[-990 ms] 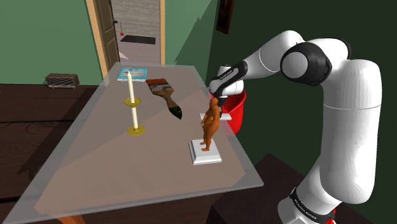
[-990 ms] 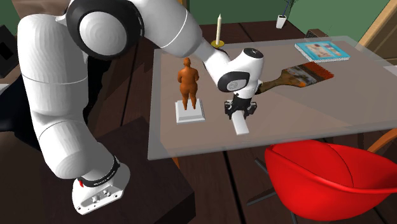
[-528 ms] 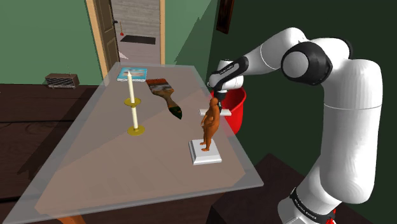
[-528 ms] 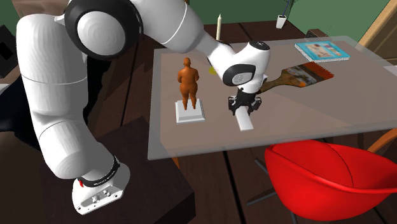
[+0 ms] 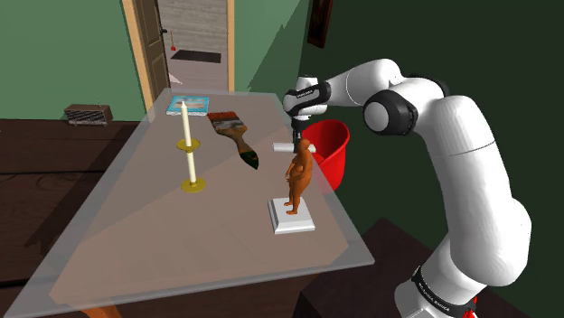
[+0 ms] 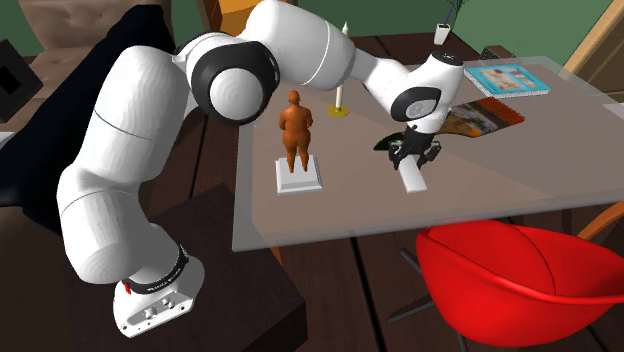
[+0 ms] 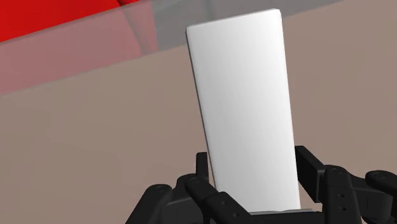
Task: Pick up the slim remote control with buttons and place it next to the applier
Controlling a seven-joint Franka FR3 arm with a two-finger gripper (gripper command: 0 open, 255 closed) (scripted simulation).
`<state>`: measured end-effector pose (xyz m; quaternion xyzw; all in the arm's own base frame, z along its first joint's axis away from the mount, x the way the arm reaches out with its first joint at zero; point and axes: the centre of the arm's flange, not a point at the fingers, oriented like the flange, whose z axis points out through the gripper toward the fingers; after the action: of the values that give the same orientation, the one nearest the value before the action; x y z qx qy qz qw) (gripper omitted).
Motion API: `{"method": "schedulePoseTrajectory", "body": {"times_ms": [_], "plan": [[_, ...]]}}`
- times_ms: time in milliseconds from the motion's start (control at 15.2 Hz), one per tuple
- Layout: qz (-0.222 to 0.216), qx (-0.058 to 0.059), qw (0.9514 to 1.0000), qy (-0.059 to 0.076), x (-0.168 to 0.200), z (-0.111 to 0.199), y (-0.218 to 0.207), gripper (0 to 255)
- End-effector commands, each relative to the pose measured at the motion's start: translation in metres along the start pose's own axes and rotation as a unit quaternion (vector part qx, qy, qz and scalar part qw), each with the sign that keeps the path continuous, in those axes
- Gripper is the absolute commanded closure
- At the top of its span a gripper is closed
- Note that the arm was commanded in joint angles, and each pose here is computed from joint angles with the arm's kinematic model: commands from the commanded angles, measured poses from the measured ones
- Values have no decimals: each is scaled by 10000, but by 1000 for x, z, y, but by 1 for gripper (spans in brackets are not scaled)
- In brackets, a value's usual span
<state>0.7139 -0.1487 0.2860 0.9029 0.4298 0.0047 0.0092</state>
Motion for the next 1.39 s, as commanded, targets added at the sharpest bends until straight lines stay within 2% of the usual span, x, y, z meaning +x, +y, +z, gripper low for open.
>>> {"method": "schedulePoseTrajectory", "body": {"times_ms": [0, 1122, 1320], "plan": [[-5, 3, 10000, 4, 10, 2, 26, 255], [-5, 3, 10000, 3, 10, 91, 24, 255], [-5, 3, 10000, 4, 10, 91, 24, 255]]}}
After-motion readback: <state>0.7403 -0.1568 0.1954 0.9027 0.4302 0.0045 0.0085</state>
